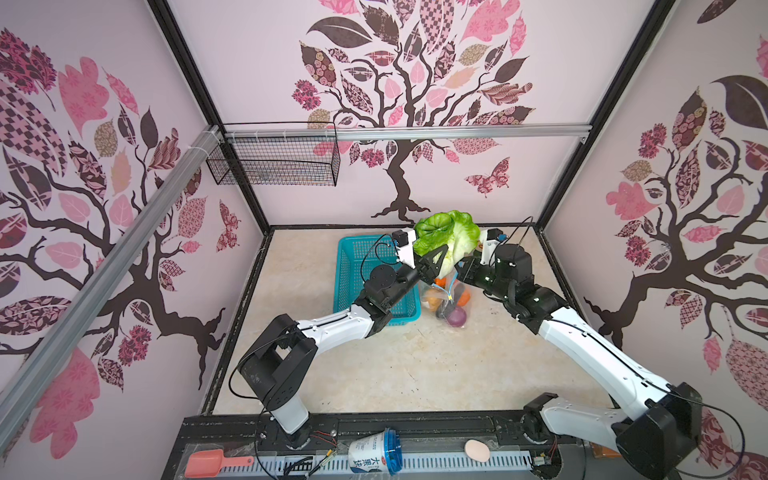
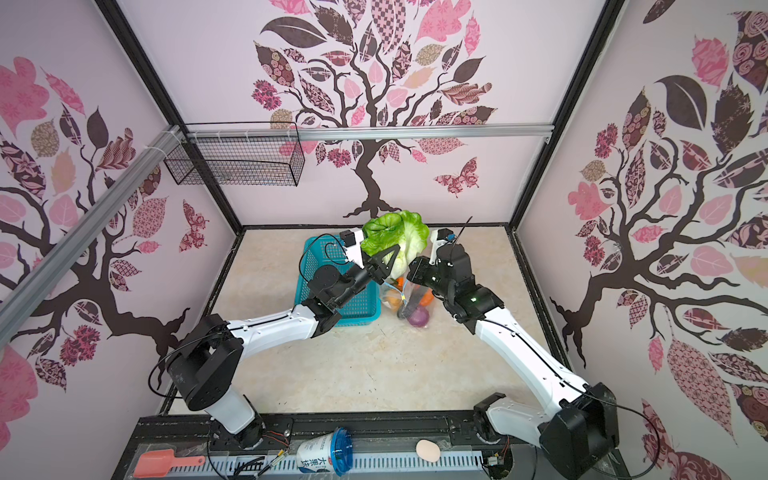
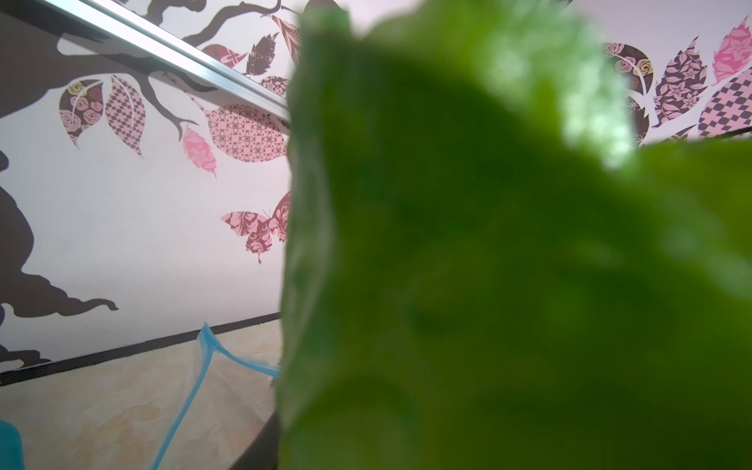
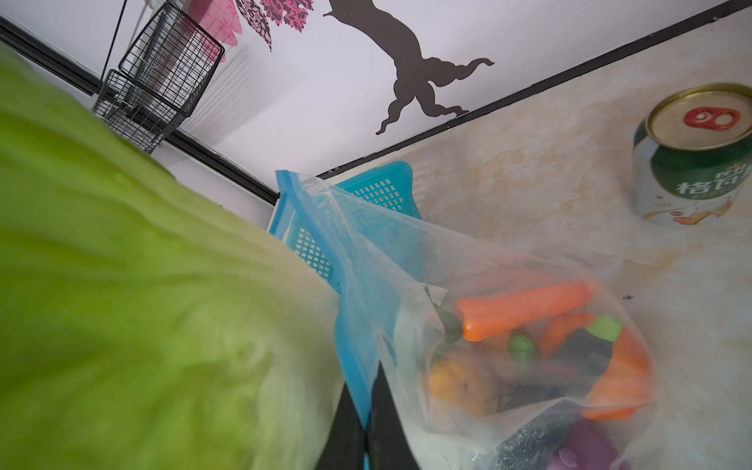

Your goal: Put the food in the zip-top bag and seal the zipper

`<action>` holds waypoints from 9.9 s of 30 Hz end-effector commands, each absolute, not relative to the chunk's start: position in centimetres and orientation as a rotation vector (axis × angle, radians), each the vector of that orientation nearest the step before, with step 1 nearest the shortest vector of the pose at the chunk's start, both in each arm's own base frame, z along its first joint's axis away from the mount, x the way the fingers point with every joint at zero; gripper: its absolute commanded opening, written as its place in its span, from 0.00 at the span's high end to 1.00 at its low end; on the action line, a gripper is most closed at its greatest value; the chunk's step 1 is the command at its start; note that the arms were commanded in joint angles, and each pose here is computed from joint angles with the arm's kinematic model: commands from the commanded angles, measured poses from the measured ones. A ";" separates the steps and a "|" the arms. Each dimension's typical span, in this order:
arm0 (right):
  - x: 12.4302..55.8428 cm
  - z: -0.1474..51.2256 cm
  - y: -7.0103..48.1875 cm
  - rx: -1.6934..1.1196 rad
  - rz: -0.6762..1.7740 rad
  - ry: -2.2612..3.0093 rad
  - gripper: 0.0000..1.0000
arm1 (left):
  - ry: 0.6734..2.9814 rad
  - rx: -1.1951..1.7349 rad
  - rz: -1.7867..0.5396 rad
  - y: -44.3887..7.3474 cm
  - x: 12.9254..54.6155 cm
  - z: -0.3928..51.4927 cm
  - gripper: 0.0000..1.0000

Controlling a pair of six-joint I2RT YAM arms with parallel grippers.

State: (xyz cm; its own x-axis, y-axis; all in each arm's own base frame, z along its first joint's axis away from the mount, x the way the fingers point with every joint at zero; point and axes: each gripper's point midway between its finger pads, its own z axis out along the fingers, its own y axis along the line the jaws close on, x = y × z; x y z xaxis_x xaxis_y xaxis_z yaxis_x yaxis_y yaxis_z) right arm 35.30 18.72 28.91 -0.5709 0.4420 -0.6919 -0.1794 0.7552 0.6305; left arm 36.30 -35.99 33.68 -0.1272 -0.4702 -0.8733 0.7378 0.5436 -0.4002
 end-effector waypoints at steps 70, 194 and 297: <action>35.7 28.5 20.2 0.110 1.115 1.910 1.00 | 1.944 0.345 -0.642 -31.1 33.8 26.9 0.01; 33.6 34.7 15.6 -0.014 0.714 1.871 1.00 | 1.862 0.408 -1.215 -32.8 34.7 38.0 1.00; 36.8 29.2 16.0 0.113 0.713 1.967 1.00 | 1.694 0.418 -0.779 -33.7 27.7 24.6 0.16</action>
State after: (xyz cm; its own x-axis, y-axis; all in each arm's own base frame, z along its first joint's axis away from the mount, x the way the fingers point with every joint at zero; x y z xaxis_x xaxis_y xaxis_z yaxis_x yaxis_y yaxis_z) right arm 36.05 16.19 28.74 -0.5121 0.3571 -0.7812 -0.2297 0.8194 0.5252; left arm 28.49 -32.67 22.95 -0.3862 -0.0760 -0.9193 0.6104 0.7261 -0.3165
